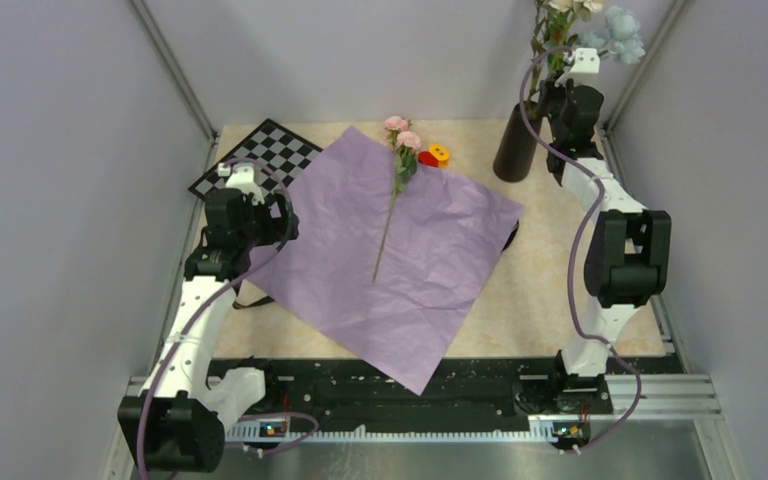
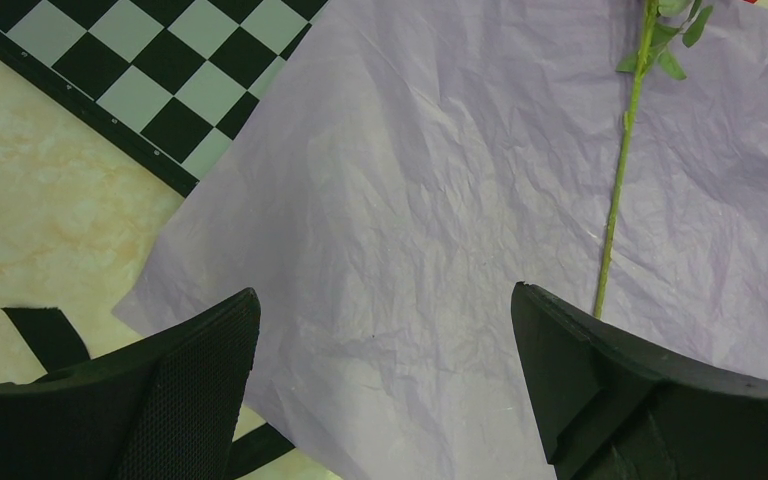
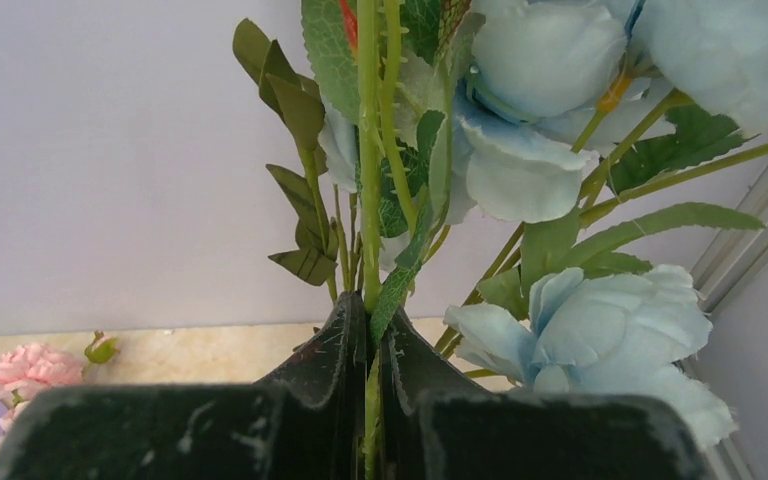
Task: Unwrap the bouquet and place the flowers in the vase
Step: Insert the fake flower into the vase.
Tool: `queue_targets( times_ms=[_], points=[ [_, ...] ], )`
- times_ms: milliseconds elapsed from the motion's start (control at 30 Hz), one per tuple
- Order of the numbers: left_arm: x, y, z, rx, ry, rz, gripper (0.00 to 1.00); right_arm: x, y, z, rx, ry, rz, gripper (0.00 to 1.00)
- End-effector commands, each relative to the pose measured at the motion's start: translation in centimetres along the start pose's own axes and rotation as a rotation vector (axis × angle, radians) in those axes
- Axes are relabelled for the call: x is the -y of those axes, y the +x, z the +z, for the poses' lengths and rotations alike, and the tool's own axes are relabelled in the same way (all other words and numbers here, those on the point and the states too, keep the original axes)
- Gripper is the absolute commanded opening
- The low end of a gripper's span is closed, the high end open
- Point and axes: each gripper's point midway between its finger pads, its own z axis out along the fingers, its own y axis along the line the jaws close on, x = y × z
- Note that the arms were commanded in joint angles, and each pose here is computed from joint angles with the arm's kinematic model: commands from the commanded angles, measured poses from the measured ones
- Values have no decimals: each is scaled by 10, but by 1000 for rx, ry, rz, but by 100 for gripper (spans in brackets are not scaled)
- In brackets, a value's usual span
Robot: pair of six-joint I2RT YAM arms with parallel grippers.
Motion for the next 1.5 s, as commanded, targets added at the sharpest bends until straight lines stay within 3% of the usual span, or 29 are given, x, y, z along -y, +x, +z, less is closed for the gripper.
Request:
queue_targets(
  times_ms=[0,333,533,700,1033,1467],
  points=[
    [1,-3,1,13,13,0,99,-7,8,0,-1,-23,8,0],
    [3,-3,1,12,23,-4,99,-6,29,-5,-56,-20,14,0],
    [4,-2,1,11,28,-4,99,-6,19,-9,-46,-21,12,22],
    [4,-2,1,12,31,-6,99,-7,9,-14,-31,-22,9,27],
    [6,-3,0,9,42,-8,99,-6,-1,-42,-25,-22,2,51],
    [18,-2,-2,-1,106,-5,99,-6,-23,-99,-41,-15,21,66]
  ],
)
